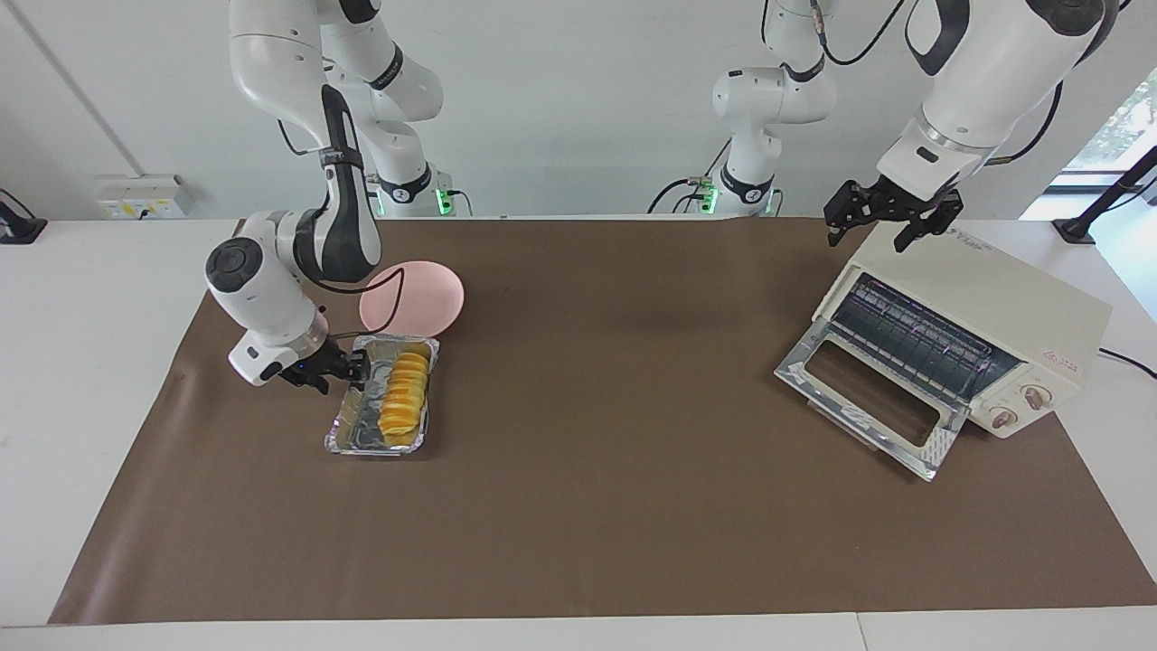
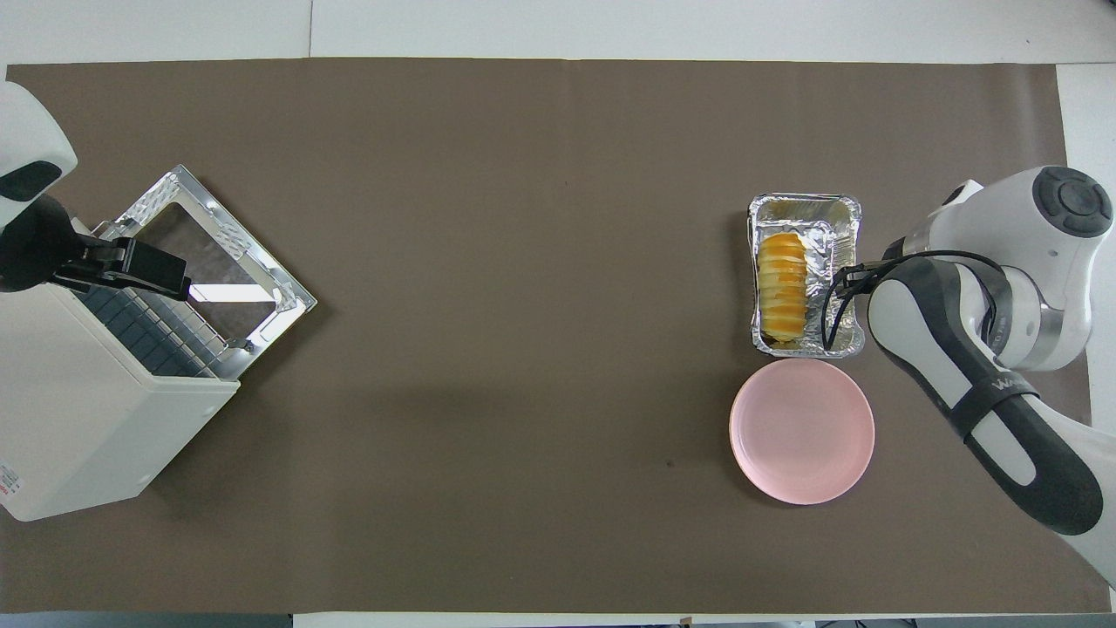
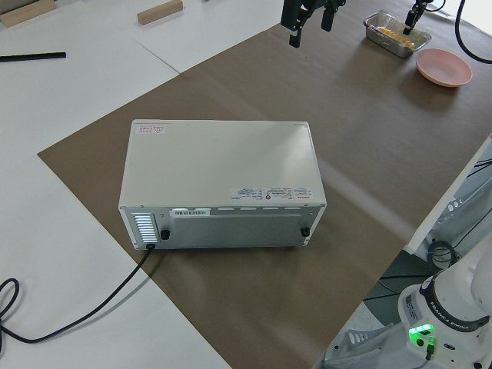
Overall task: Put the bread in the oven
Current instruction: 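Push the foil tray with the right gripper toward the toaster oven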
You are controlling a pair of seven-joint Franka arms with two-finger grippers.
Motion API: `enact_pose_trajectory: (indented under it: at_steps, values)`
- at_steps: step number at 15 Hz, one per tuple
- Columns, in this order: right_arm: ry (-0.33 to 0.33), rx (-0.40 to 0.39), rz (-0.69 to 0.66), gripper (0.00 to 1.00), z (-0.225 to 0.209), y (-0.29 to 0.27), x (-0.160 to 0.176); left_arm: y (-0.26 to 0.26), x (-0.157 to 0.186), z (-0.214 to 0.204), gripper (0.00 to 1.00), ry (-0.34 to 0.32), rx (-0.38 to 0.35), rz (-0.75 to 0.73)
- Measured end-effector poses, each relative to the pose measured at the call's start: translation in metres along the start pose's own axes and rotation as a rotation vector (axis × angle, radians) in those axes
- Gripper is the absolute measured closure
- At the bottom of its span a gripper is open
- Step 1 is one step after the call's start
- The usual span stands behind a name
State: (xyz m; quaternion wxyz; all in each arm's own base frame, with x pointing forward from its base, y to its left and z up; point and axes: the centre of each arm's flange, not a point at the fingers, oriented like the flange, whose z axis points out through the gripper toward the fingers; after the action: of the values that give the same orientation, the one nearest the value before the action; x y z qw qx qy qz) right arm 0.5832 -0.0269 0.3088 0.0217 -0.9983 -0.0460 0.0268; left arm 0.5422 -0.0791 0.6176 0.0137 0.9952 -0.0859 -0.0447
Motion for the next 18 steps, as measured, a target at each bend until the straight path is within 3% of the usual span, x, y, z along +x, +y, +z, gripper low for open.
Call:
enact_pose_trajectory:
  at_steps: [2,3,9,13,18]
  values:
    - [0.003,0.0,-0.004,0.94,-0.001,0.0,0.001,0.0,0.0,0.0,0.0,0.0,0.0,0.0]
    - [0.01,0.0,-0.006,0.98,-0.004,-0.001,0.002,0.0,0.0,0.0,0.0,0.0,0.0,0.0]
    - [0.089,0.02,-0.025,0.98,-0.074,-0.043,0.038,0.0,0.0,0.0,0.0,0.0,0.0,0.0]
    - [0.123,0.06,0.066,0.98,-0.105,-0.134,0.053,0.0,0.0,0.0,0.0,0.0,0.0,0.0]
    - [0.116,0.094,0.128,0.98,-0.097,-0.244,0.061,0.0,0.0,0.0,0.0,0.0,0.0,0.0]
